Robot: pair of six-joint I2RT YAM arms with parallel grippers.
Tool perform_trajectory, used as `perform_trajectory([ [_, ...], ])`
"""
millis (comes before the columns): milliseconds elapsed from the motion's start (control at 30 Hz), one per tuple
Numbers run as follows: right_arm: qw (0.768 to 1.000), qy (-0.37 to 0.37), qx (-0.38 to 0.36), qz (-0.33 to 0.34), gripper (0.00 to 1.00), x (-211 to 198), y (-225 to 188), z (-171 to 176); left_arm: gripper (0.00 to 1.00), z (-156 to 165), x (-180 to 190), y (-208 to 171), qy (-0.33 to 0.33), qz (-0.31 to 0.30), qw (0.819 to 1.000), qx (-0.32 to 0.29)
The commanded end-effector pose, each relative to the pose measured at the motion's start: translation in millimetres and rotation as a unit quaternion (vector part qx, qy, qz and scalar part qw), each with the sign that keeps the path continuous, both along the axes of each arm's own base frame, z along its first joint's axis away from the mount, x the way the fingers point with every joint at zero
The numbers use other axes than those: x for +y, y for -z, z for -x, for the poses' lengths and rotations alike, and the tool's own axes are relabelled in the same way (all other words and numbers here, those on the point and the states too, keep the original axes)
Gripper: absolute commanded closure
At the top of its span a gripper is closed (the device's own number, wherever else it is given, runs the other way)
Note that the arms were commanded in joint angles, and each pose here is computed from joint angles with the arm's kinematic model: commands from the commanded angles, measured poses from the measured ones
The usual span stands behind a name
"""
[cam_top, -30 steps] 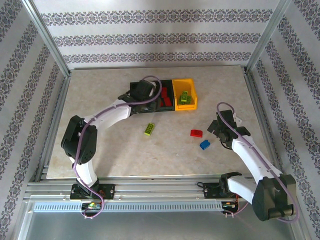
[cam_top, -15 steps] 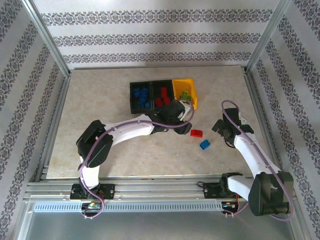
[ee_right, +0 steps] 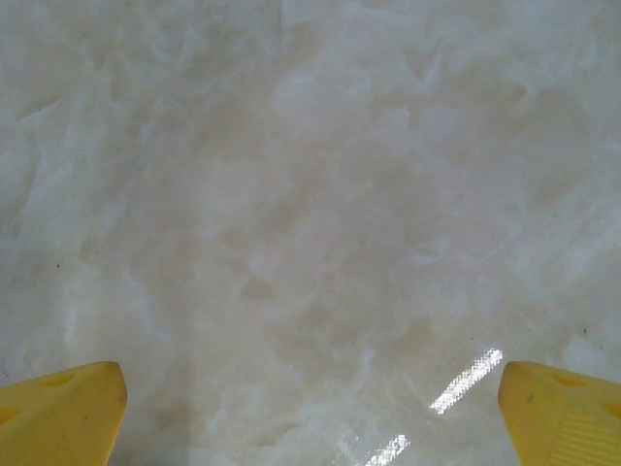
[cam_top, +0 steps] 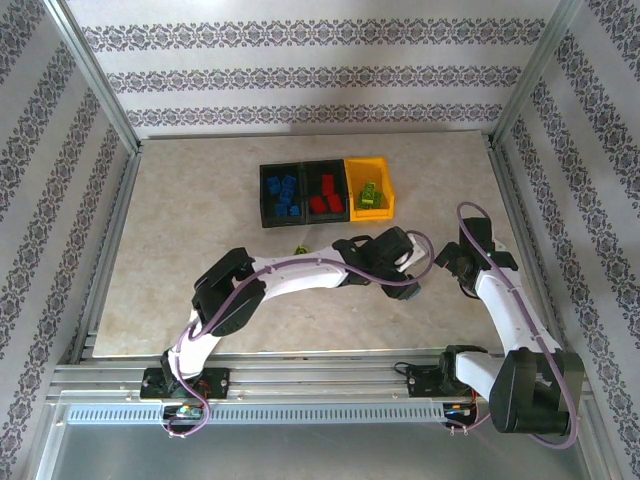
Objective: Sort the legos into containers by color
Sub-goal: Pick up the lego from the bottom-right of the table.
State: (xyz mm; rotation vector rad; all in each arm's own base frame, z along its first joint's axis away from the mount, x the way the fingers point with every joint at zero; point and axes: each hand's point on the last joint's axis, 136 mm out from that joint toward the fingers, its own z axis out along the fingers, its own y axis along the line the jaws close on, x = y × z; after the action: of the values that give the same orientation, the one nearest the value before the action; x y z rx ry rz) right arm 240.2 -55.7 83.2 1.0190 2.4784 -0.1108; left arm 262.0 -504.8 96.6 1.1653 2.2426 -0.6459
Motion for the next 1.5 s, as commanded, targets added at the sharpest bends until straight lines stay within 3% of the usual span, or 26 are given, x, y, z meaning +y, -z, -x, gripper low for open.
perform_trajectory([
  [0,1.000,-0.002,-0.005,0.000,0.02,-2,-8,0,0.41,9,-5,14,0.021,-0.035,0.999,0.002],
  [600,1.000,0.009,-0.015,-0.004,0.02,-4,-7,5,0.44,2,-17,59,0.006,-0.098,0.995,0.008],
  [933,1.000,0.010,-0.017,-0.007,0.02,-4,-5,7,0.57,1,-19,69,0.003,-0.108,0.994,0.009],
  [1267,1.000,0.001,-0.014,-0.014,0.01,-1,-3,7,0.66,1,-18,61,-0.002,-0.101,0.995,0.009],
  [1467,1.000,-0.007,-0.017,-0.017,0.02,2,-4,7,0.68,-4,-9,34,-0.020,-0.081,0.996,-0.016],
])
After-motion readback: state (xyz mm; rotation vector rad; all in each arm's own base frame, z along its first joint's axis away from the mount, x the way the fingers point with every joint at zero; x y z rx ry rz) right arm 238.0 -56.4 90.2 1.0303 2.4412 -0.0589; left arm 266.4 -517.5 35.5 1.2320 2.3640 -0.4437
